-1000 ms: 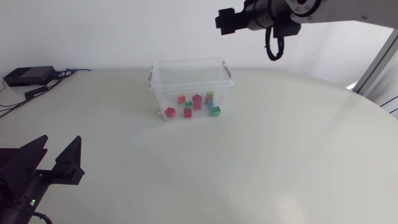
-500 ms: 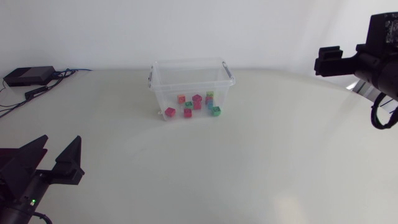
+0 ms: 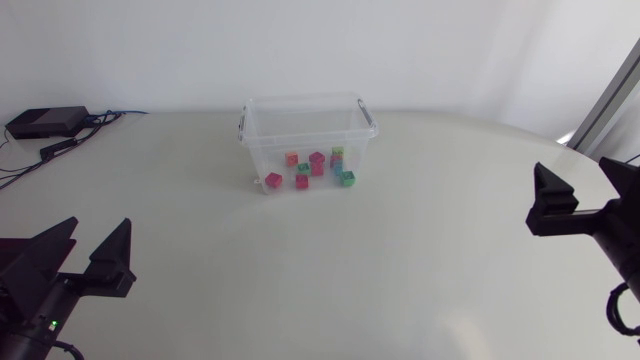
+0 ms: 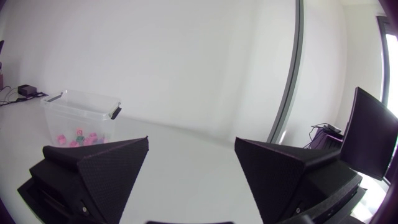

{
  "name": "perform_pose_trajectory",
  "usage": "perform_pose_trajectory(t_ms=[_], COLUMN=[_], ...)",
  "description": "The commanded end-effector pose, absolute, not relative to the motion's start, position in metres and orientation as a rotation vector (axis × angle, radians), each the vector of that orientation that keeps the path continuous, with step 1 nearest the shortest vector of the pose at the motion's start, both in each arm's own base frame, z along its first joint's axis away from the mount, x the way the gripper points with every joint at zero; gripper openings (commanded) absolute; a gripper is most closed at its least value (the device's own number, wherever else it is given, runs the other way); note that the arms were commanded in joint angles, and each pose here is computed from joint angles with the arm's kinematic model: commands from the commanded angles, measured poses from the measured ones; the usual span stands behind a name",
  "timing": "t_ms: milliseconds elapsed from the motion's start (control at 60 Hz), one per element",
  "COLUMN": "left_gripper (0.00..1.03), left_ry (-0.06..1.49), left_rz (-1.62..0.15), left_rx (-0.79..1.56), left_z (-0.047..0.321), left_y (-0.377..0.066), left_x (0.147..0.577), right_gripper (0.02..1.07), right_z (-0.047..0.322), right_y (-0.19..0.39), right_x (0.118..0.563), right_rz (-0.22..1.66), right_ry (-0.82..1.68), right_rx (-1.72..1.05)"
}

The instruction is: Place the duplo bricks in the container

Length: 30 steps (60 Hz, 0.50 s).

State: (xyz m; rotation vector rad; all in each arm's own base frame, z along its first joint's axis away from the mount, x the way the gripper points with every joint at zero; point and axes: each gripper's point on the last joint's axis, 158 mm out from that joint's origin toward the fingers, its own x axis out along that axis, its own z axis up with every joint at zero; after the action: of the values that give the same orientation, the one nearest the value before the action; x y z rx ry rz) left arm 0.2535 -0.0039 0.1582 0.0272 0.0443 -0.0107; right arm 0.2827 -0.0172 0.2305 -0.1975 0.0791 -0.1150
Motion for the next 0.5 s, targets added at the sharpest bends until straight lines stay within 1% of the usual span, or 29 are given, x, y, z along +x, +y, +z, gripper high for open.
perform_pose_trajectory(t_ms=[0,117,217,483], left_gripper=[0.99,0.99,0.99,0.99], left_ry=[0.051,0.053,0.054,0.058], left_rz=[-0.012,-0.013,-0.014,-0.016], left_rx=[0.020,0.016,0.013,0.005], left_z=[0.153,0.152,0.152,0.151], left_y=[-0.004,-0.004,-0.004,-0.003], left_x=[0.254,0.254,0.254,0.254], right_gripper=[1.02,1.02,0.98,1.00], right_z=[0.216,0.205,0.195,0.168], right_y=[-0.017,-0.015,-0.012,-0.006], right_x=[0.278,0.272,0.267,0.258], right_rz=[-0.107,-0.090,-0.075,-0.037], right_ry=[0.086,0.080,0.075,0.063], right_rx=[-0.175,-0.143,-0.116,-0.047])
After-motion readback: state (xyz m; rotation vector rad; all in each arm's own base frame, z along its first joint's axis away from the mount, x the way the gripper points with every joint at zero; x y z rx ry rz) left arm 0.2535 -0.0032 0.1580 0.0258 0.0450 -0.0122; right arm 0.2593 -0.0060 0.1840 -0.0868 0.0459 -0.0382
